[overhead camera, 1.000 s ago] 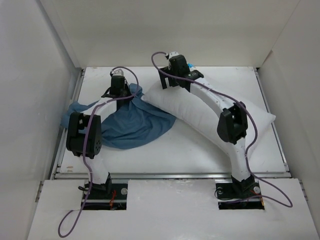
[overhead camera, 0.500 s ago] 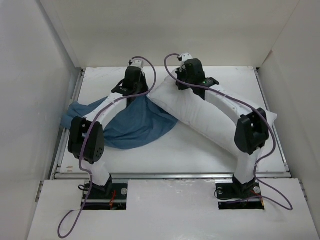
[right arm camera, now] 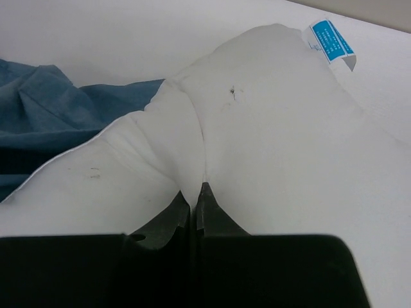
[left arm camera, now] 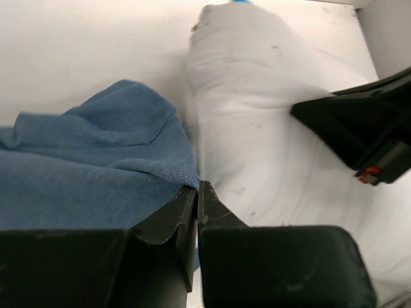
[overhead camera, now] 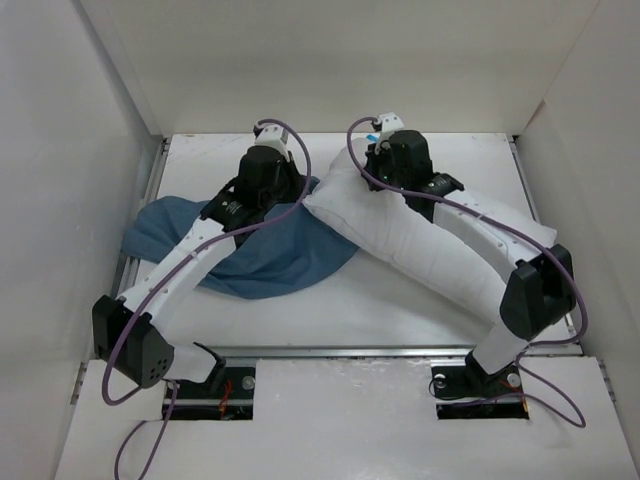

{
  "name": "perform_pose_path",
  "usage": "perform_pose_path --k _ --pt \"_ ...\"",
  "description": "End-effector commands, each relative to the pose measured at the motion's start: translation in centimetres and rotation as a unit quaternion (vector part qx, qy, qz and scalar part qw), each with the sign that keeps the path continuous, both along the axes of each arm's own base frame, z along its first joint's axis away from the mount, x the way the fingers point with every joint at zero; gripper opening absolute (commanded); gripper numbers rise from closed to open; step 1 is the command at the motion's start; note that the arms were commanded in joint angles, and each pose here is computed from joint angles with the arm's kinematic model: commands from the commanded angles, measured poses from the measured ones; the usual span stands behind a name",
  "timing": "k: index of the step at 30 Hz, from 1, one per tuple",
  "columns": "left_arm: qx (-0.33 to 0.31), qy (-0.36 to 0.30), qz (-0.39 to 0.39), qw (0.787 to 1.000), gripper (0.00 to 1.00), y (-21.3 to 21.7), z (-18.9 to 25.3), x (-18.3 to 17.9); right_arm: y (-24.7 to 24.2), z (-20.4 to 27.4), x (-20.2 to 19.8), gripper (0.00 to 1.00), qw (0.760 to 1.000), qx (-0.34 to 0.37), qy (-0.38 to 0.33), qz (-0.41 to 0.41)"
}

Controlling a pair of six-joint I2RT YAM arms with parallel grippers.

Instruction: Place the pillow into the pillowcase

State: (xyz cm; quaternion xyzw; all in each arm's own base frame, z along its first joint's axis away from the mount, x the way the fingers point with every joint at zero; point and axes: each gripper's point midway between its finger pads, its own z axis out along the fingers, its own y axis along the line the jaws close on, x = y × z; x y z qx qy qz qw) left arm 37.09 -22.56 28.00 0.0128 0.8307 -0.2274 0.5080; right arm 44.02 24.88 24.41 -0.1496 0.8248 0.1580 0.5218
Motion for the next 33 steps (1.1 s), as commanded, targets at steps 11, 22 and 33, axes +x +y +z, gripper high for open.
perform_pose_path --k 11,22,33 --pt "0.002 0.041 0.068 0.997 0.00 2.3 -2.2 -0.8 -8.7 4.4 2.7 0.00 0.992 0.016 -0.055 -0.115" --pt "-0.006 0.010 0.032 0.999 0.00 0.0 1.6 1.3 2.9 1.4 1.1 0.00 0.995 -0.028 -0.055 -0.083" --pt "0.021 0.024 0.077 0.997 0.00 1.1 1.2 2.6 6.2 6.5 -7.2 0.00 0.994 0.065 -0.080 0.025"
